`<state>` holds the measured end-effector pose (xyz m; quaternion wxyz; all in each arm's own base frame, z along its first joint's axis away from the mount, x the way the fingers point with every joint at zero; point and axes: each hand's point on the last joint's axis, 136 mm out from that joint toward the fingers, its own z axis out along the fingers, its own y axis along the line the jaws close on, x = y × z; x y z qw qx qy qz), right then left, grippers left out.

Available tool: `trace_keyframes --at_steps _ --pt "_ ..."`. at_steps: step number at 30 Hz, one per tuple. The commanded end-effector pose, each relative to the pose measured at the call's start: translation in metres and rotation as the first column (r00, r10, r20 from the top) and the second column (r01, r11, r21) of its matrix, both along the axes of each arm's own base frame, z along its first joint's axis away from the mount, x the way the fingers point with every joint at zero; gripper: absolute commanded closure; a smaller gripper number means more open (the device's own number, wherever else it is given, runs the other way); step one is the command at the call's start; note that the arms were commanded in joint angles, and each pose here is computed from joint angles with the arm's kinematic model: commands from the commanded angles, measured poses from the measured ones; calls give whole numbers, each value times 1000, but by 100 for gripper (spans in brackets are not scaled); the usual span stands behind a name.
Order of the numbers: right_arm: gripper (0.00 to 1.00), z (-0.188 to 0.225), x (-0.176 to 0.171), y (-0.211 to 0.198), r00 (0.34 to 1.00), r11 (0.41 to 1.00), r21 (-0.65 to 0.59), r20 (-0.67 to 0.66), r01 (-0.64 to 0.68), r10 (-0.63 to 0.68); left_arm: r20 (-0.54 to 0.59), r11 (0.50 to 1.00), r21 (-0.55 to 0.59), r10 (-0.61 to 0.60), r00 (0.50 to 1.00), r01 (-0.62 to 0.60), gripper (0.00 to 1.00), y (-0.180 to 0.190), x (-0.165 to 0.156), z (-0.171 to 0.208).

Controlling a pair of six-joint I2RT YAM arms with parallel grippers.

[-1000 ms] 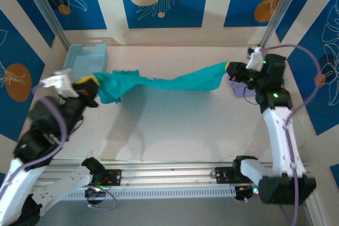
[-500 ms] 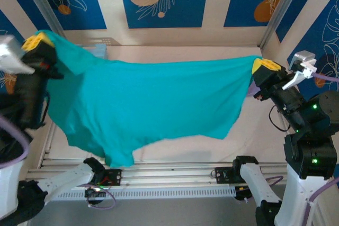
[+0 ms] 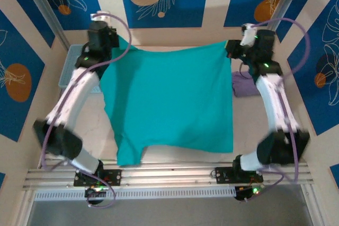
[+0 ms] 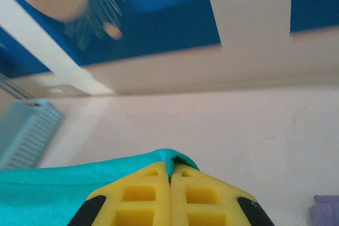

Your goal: Fold the inside-out t-shirt

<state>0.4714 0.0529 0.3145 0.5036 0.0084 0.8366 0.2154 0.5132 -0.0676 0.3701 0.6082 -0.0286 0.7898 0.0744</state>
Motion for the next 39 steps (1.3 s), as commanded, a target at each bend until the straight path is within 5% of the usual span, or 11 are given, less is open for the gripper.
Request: trace_keyframes --at_steps 1,5,9,13,17,20,26,39 --pt "91 -64 79 -5 997 999 -9 -64 52 -52 -77 991 -125 -48 996 38 69 -12 74 -77" --pt "71 -137 137 -4 969 997 7 -235 76 -73 -262 980 -193 -105 959 54 57 -30 129 -147" --pt "66 -146 120 2 955 998 -6 -290 60 -59 -307 956 -278 -181 934 94 49 -43 110 -151" --pt "60 -155 47 10 913 997 -54 -403 49 -67 -294 867 -479 -308 905 140 45 -64 33 -154" --pt "59 -194 -60 15 816 994 -51 -568 92 -105 -189 721 -669 -399 897 180 40 -85 -59 -177" --pt "58 -222 -135 12 721 991 -38 -683 129 -120 -289 677 -720 -491 822 151 39 -100 -120 -216" --pt "56 -251 -216 -14 588 954 -103 -767 282 -257 -452 689 -716 -580 677 113 37 -112 -208 -274" --pt "56 -293 -246 -46 341 900 -218 -871 378 -354 -446 718 -674 -581 680 172 35 -103 -230 -259"
